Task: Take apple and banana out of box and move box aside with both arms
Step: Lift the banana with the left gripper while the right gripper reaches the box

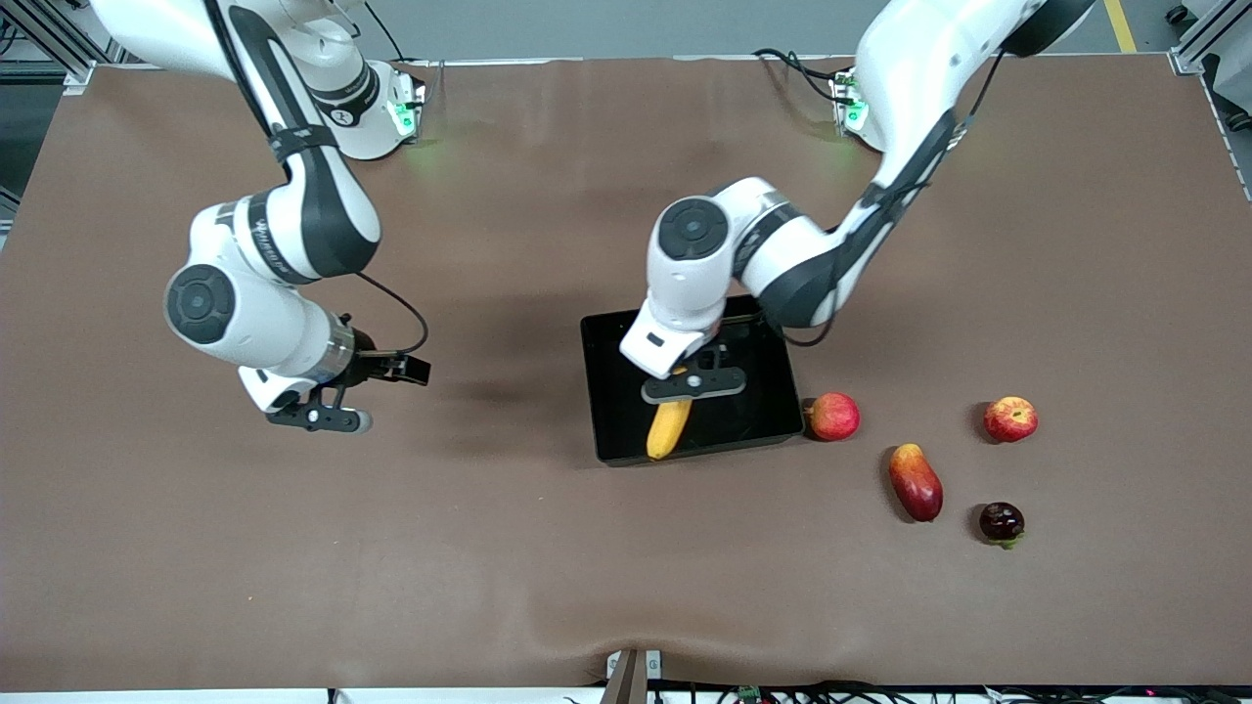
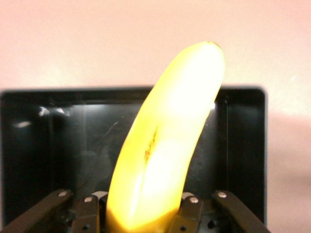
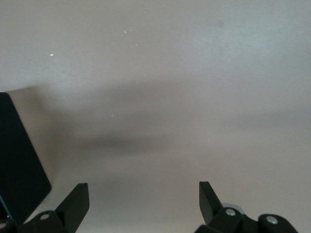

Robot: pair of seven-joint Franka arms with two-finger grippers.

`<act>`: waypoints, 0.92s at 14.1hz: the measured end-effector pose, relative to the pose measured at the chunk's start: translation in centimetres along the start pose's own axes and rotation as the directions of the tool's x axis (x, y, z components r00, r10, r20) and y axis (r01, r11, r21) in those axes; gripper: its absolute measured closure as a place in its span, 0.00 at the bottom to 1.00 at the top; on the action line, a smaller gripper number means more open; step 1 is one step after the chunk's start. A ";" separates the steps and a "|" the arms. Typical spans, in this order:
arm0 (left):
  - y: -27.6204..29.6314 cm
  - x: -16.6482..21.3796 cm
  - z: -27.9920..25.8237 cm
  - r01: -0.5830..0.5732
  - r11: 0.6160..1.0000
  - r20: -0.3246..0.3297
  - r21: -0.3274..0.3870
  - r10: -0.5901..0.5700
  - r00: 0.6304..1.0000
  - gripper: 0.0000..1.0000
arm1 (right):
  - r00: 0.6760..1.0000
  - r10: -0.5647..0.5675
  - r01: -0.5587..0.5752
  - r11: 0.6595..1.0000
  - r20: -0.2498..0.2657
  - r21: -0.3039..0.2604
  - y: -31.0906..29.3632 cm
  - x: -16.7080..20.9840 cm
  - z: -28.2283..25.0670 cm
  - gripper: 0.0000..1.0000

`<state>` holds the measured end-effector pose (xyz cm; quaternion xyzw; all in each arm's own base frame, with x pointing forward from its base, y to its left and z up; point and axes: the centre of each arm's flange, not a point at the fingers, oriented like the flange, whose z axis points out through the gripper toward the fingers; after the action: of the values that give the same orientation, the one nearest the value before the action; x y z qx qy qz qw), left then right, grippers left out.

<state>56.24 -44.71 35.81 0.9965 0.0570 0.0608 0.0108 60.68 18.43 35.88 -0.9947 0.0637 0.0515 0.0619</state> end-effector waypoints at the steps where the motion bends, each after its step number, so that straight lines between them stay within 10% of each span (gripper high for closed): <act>1: -1.5 1.2 -1.6 -0.001 1.000 0.008 -0.001 0.001 1.000 0.93 | 1.000 -0.012 0.012 1.000 -0.011 0.002 -1.1 -0.3 0.3 0.00; 6: -13.5 7.7 -5.5 0.014 0.997 0.092 0.082 -0.022 0.996 0.93 | 0.985 -0.143 0.145 0.989 -0.096 0.022 -10.0 -2.0 2.4 0.00; 13: -32.1 9.1 3.5 0.113 0.977 0.231 0.181 -0.153 0.961 0.93 | 0.952 -0.259 0.268 0.963 -0.160 0.038 -20.5 -1.3 9.1 0.00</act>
<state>62.03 -11.78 32.47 0.9877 0.1271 -0.0676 -0.0611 61.28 39.89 29.42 -0.9930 -0.0636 -0.0358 0.0928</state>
